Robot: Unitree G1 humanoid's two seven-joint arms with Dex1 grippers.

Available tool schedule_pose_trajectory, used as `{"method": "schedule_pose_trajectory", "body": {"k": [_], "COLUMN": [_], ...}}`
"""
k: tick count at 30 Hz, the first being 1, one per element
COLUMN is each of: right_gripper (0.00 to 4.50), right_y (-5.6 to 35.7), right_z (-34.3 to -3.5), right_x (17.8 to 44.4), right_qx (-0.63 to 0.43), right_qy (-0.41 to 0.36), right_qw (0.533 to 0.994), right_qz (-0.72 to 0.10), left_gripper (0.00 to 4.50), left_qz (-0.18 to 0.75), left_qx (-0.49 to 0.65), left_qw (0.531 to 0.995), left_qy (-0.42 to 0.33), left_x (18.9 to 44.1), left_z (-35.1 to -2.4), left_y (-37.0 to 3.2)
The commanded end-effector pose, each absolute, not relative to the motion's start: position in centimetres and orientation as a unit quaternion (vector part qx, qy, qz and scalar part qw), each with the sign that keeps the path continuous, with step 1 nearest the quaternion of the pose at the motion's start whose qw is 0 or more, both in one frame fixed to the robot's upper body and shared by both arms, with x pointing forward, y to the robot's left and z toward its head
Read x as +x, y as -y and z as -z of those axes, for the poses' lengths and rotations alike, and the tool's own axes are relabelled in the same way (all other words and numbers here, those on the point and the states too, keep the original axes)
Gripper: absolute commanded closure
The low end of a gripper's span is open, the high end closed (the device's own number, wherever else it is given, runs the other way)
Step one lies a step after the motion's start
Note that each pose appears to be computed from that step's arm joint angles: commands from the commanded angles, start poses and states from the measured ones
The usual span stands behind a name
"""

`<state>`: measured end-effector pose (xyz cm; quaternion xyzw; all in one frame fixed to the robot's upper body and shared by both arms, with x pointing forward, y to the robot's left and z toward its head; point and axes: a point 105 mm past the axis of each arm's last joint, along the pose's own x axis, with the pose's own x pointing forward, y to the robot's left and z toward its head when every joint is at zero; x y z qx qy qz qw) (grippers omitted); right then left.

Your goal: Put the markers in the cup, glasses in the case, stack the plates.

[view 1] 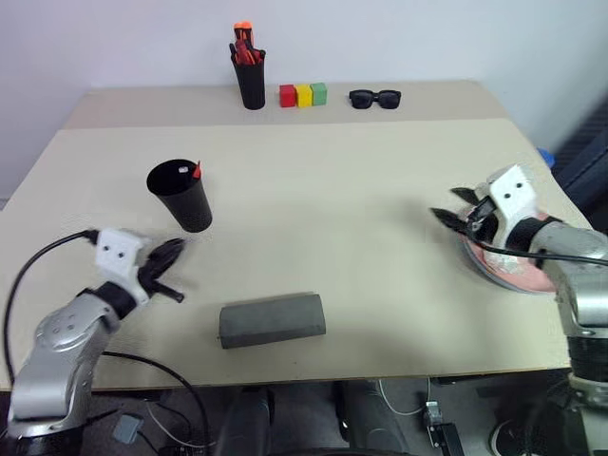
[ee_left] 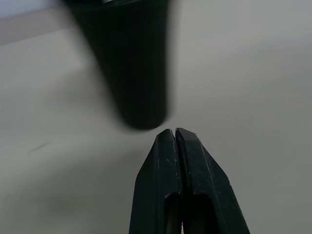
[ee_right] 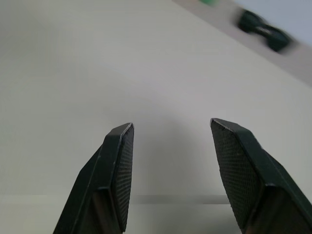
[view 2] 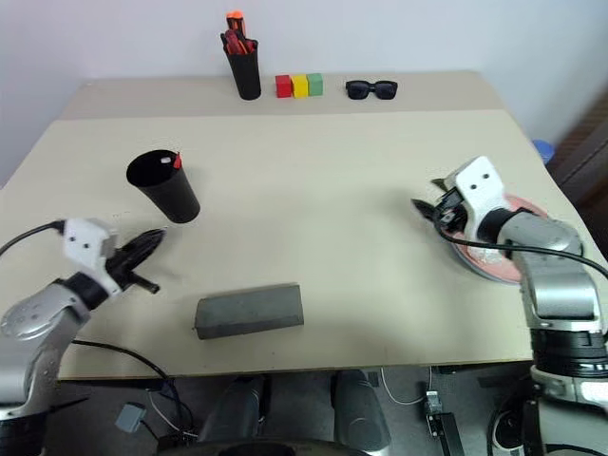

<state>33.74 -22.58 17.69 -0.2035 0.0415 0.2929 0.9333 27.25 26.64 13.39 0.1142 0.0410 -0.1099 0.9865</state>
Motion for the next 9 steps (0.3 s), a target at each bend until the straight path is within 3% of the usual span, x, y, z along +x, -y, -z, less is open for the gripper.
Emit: {"method": "schedule_pose_trajectory", "body": {"k": [1, 9], "right_gripper": [1.99, 1.99], "right_y": [21.0, 19.4], "right_z": [-18.6, -17.5], "right_x": [33.6, 34.7], "right_qx": [-0.180, -0.175], "right_qy": [-0.010, -0.019], "right_qw": [0.925, 0.911], "right_qz": [-0.336, -0.372], "left_gripper": [4.50, 4.50], "left_qz": [0.040, 0.018], "left_qx": [0.141, 0.132], "left_qw": [0.989, 0.991], "left_qy": [-0.002, 0.013], "left_x": [26.6, 26.2], "left_z": [-15.1, -15.2], "left_y": [-29.0, -28.7]}}
